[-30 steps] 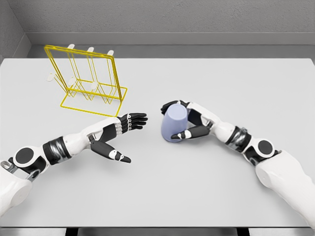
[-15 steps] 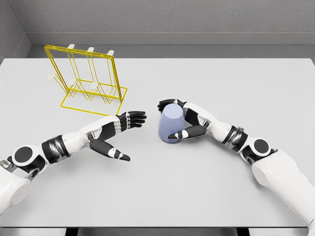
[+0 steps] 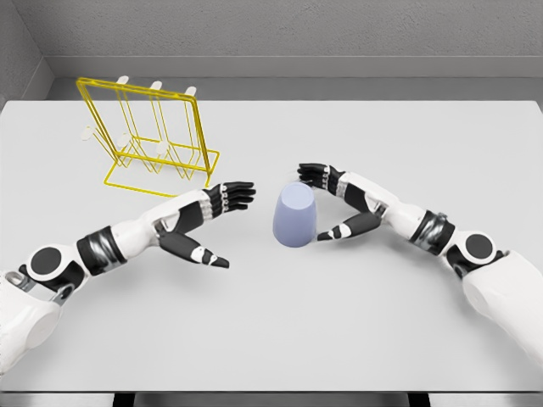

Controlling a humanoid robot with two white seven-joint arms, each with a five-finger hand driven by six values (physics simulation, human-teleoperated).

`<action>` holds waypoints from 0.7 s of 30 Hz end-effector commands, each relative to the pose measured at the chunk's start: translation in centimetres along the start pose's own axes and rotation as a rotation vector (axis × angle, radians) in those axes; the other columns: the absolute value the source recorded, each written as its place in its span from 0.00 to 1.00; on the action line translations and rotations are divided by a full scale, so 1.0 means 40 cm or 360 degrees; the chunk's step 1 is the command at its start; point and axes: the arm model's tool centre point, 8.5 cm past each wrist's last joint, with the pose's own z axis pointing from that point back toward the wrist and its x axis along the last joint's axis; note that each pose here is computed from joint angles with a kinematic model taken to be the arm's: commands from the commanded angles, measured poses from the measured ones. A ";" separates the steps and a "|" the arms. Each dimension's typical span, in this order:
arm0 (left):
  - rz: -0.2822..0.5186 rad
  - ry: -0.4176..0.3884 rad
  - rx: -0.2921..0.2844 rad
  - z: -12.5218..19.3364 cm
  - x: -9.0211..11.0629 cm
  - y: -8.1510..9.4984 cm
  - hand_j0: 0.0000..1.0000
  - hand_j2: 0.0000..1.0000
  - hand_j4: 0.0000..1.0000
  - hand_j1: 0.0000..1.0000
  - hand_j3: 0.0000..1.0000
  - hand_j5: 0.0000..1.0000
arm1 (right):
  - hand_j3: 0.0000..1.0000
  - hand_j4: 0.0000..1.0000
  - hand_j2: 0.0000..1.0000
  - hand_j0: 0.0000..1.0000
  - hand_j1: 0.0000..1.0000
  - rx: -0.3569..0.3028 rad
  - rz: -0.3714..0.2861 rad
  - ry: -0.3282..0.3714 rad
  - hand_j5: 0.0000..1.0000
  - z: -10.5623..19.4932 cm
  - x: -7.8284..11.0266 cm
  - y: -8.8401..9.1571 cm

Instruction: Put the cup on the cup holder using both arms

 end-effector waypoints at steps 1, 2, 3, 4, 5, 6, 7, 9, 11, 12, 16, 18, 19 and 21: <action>0.0018 -0.0013 0.0009 -0.031 -0.016 -0.007 1.00 1.00 1.00 1.00 1.00 1.00 | 1.00 1.00 1.00 1.00 1.00 -0.0034 0.0046 0.0053 1.00 0.051 0.006 -0.039; 0.0003 -0.0013 0.0009 -0.051 -0.018 -0.005 1.00 1.00 1.00 1.00 1.00 1.00 | 1.00 1.00 1.00 1.00 1.00 -0.0054 0.0100 0.0035 1.00 0.069 0.027 -0.067; 0.0024 -0.0019 0.0019 -0.066 -0.030 -0.007 1.00 1.00 1.00 1.00 1.00 1.00 | 1.00 1.00 1.00 1.00 1.00 -0.0089 0.0162 0.0032 1.00 0.100 0.047 -0.100; 0.0030 -0.0027 0.0032 -0.073 -0.030 -0.002 1.00 1.00 1.00 1.00 1.00 1.00 | 1.00 1.00 1.00 1.00 1.00 -0.0093 0.0182 0.0054 1.00 0.120 0.053 -0.112; 0.0004 -0.0017 0.0036 -0.079 -0.029 0.006 1.00 1.00 1.00 1.00 1.00 1.00 | 1.00 1.00 1.00 1.00 1.00 -0.0112 0.0213 0.0090 1.00 0.153 0.061 -0.135; -0.0001 -0.0023 0.0035 -0.094 -0.031 0.001 1.00 1.00 1.00 1.00 1.00 1.00 | 1.00 1.00 1.00 1.00 1.00 -0.0142 0.0246 0.0114 1.00 0.181 0.075 -0.161; 0.0009 -0.0024 0.0038 -0.099 -0.036 -0.001 1.00 1.00 1.00 1.00 1.00 1.00 | 1.00 1.00 1.00 1.00 1.00 -0.0182 0.0290 0.0177 1.00 0.239 0.089 -0.196; 0.0008 -0.0013 0.0055 -0.100 -0.039 0.013 1.00 1.00 1.00 1.00 1.00 1.00 | 1.00 1.00 1.00 1.00 1.00 -0.0199 0.0325 0.0273 1.00 0.304 0.091 -0.217; 0.0052 0.0006 0.0081 -0.113 -0.066 0.014 1.00 1.00 1.00 1.00 1.00 1.00 | 1.00 1.00 1.00 1.00 1.00 -0.0221 0.0355 0.0317 1.00 0.343 0.104 -0.235; 0.0046 0.0010 0.0086 -0.112 -0.065 0.021 1.00 1.00 1.00 1.00 1.00 1.00 | 1.00 1.00 1.00 1.00 1.00 -0.0238 0.0387 0.0301 1.00 0.345 0.127 -0.253; 0.0067 0.0038 0.0112 -0.110 -0.082 0.032 1.00 1.00 1.00 1.00 1.00 1.00 | 1.00 1.00 1.00 1.00 1.00 -0.0136 0.0986 0.0489 1.00 0.286 0.235 -0.341; 0.0096 0.0040 0.0119 -0.119 -0.096 0.026 1.00 1.00 1.00 1.00 1.00 1.00 | 1.00 1.00 1.00 1.00 1.00 -0.0316 0.1482 0.0539 1.00 0.262 0.306 -0.402; 0.0103 0.0032 0.0118 -0.125 -0.097 0.022 1.00 1.00 1.00 1.00 1.00 1.00 | 1.00 1.00 1.00 1.00 1.00 -0.0328 0.1728 0.0536 1.00 0.239 0.348 -0.419; 0.0125 0.0013 0.0111 -0.146 -0.100 0.011 1.00 1.00 1.00 1.00 1.00 1.00 | 1.00 1.00 1.00 1.00 1.00 -0.0280 0.1762 0.0561 1.00 0.236 0.342 -0.413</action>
